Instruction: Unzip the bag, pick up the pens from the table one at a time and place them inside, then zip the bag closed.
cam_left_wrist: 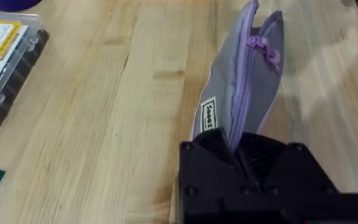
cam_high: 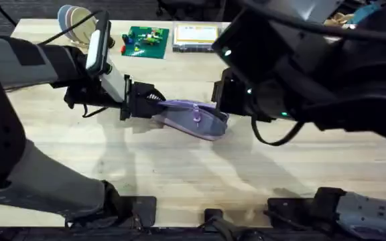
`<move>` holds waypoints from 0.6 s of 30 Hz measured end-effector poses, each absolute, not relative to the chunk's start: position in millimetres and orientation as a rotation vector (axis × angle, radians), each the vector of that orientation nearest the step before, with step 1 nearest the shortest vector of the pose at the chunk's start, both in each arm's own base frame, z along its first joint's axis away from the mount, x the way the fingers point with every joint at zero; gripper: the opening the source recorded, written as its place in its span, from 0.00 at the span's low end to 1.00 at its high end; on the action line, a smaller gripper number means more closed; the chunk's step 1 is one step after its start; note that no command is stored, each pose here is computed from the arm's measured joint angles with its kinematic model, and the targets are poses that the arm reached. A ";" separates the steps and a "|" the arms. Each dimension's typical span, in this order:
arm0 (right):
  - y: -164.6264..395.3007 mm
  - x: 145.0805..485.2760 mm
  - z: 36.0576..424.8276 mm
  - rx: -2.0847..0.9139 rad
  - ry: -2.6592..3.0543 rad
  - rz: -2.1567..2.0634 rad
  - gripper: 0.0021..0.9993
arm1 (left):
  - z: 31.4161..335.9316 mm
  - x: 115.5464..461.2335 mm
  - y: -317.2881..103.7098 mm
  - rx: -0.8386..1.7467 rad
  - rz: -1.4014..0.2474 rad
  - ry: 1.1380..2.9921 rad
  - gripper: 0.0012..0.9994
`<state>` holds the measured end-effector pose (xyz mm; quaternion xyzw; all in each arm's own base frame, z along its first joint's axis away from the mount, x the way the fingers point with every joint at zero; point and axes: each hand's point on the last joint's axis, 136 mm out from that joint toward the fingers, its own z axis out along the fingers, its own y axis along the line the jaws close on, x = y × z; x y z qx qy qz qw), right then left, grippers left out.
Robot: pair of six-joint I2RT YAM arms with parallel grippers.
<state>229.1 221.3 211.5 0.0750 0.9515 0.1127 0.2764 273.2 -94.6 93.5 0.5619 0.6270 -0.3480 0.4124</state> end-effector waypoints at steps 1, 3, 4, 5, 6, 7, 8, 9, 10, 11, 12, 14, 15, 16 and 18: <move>221.6 227.8 213.2 0.201 2.557 0.317 0.03 | 93.5 273.2 -94.6 1.414 -0.875 1.577 0.04; 222.5 224.7 216.5 0.198 2.561 0.347 0.03 | 93.5 273.2 -94.6 1.414 -0.875 1.577 0.04; 223.4 223.0 217.1 0.195 2.567 0.361 0.03 | 93.5 273.3 -94.6 1.413 -0.875 1.576 0.04; 224.3 221.3 216.8 0.191 2.575 0.369 0.03 | 93.5 273.2 -94.6 1.414 -0.875 1.577 0.04; 225.7 218.8 215.9 0.185 2.589 0.381 0.03 | 93.5 273.2 -94.6 1.413 -0.875 1.577 0.04; 227.1 216.8 215.1 0.176 2.601 0.390 0.03 | 93.5 273.2 -94.6 1.413 -0.875 1.577 0.04; 229.0 214.6 214.4 0.166 2.614 0.403 0.07 | 93.5 273.2 -94.6 1.414 -0.875 1.577 0.04; 231.1 212.4 213.7 0.156 2.626 0.418 0.17 | 93.5 273.2 -94.6 1.413 -0.875 1.577 0.04; 233.0 210.3 213.2 0.143 2.638 0.430 0.29 | 93.5 273.2 -94.6 1.413 -0.875 1.577 0.04; 234.7 208.2 212.6 0.130 2.649 0.442 0.44 | 93.5 273.2 -94.6 1.414 -0.875 1.577 0.04; 236.3 206.3 212.2 0.120 2.659 0.453 0.58 | 93.5 273.2 -94.6 1.414 -0.875 1.577 0.04; 238.8 203.3 211.6 0.104 2.674 0.471 0.86 | 93.5 273.2 -94.6 1.413 -0.875 1.577 0.04; 239.8 202.1 211.4 0.091 2.679 0.475 0.96 | 93.5 273.2 -94.6 1.414 -0.875 1.577 0.04; 240.6 201.1 211.2 0.089 2.684 0.481 0.99 | 93.5 273.2 -94.6 1.414 -0.875 1.577 0.04; 242.3 199.0 211.0 0.076 2.689 0.488 1.00 | 93.5 273.2 -94.6 1.413 -0.875 1.577 0.04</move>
